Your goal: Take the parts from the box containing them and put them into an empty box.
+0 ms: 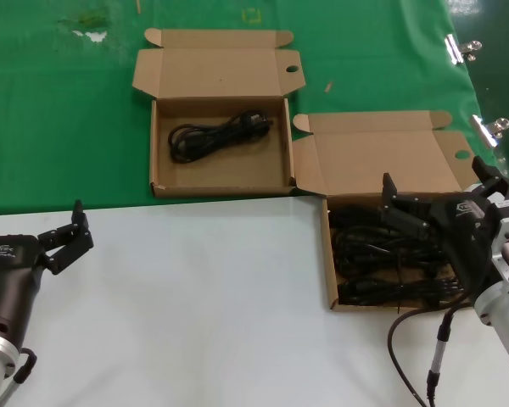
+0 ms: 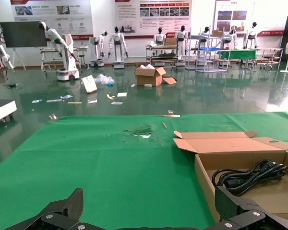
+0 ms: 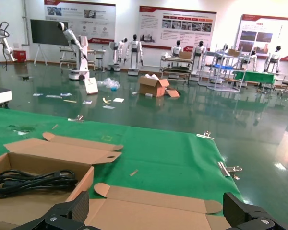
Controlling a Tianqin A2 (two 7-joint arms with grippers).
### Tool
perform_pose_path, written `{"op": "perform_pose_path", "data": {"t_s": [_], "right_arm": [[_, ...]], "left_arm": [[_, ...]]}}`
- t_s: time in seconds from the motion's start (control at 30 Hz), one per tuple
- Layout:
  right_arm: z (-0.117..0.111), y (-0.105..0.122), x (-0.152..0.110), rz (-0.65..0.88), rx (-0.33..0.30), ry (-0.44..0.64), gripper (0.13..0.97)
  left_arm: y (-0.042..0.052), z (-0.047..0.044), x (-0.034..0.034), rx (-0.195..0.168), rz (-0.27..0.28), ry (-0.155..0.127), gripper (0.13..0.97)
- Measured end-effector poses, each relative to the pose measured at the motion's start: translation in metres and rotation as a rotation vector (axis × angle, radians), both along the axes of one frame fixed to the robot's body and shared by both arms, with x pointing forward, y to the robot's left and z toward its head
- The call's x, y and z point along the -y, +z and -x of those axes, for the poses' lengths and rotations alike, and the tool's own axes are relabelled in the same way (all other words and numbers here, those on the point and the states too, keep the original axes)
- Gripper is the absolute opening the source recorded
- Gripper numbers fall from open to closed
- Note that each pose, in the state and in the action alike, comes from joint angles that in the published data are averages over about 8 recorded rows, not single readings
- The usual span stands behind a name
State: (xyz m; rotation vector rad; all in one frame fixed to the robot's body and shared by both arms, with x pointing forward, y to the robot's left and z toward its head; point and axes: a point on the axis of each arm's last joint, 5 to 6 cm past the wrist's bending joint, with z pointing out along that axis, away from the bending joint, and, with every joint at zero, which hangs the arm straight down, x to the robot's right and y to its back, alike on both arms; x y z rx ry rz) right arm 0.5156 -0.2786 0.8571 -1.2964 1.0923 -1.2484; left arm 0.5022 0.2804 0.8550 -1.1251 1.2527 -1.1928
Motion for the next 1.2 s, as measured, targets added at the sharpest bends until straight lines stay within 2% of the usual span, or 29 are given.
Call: {"op": "perform_pose_path", "data": {"t_s": [1.2], "right_arm": [[0.0000, 0.0000, 0.0000, 0.000, 0.000, 0.000, 0.966]], "left_arm": [[0.0000, 0.0000, 0.0000, 0.000, 0.000, 0.000, 0.966]]}}
